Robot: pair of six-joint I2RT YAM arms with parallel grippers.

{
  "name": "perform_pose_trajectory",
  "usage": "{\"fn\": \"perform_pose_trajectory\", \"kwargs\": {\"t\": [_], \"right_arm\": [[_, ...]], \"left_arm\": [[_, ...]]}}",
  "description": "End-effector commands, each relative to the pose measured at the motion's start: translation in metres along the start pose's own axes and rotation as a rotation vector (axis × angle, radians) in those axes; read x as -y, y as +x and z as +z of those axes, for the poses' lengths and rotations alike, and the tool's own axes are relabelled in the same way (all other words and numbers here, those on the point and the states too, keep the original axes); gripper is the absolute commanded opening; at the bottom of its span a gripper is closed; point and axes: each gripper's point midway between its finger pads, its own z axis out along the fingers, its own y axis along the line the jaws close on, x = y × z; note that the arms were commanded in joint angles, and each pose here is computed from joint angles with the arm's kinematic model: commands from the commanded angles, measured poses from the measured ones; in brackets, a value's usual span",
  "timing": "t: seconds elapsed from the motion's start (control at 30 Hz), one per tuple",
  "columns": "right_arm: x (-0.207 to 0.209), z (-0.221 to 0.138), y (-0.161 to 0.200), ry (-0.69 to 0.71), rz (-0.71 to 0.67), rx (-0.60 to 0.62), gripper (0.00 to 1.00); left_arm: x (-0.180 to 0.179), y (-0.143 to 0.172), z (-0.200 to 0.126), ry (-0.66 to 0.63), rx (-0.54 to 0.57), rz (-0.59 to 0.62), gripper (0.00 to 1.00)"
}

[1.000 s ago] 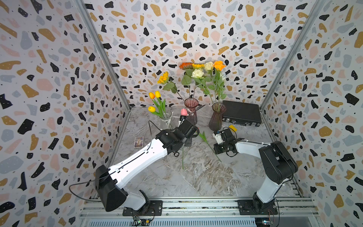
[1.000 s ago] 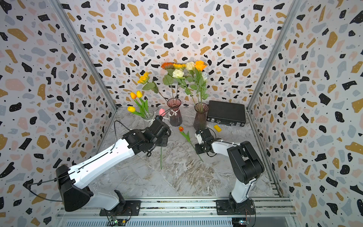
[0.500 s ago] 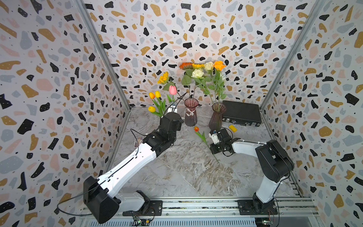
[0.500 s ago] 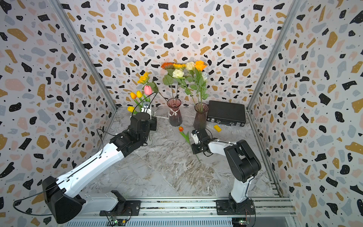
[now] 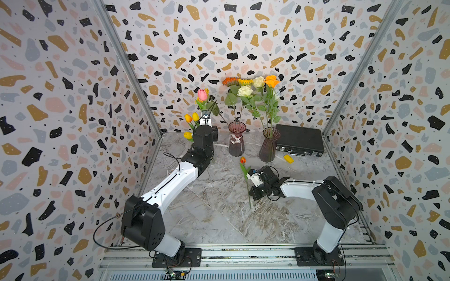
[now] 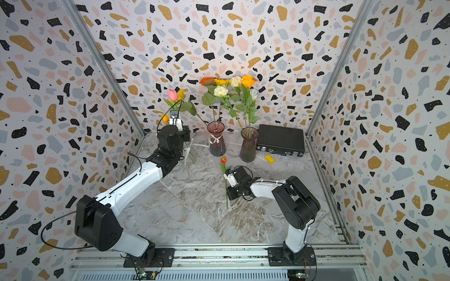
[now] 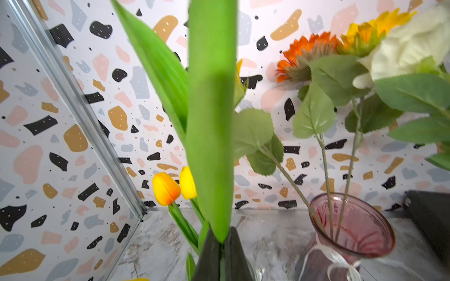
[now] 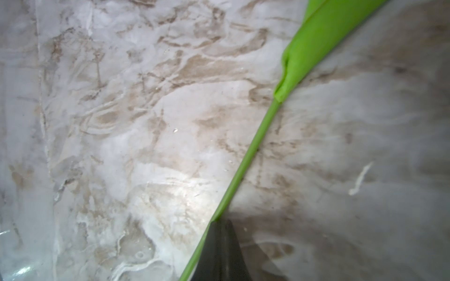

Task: Arrange the flowers in different vases according to their variety
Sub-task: Insert the flower into the vase.

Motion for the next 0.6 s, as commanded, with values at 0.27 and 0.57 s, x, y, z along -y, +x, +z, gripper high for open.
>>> {"fn": "perform_pose_trajectory", "kwargs": {"t": [0.27,0.57], "right_arm": [[-0.014,0.023,0.039,-0.042,0.034,-0.115,0.0],[-0.025,0.023,0.029,-0.059,0.01,-0.11,0.0]], "left_arm": [[-0.007,-0.064,0.024,-0.007,0.183,-0.021,0.0],[-0.014,-0.019,0.041,-0.039,0.123,-0.015,0.0]]}}
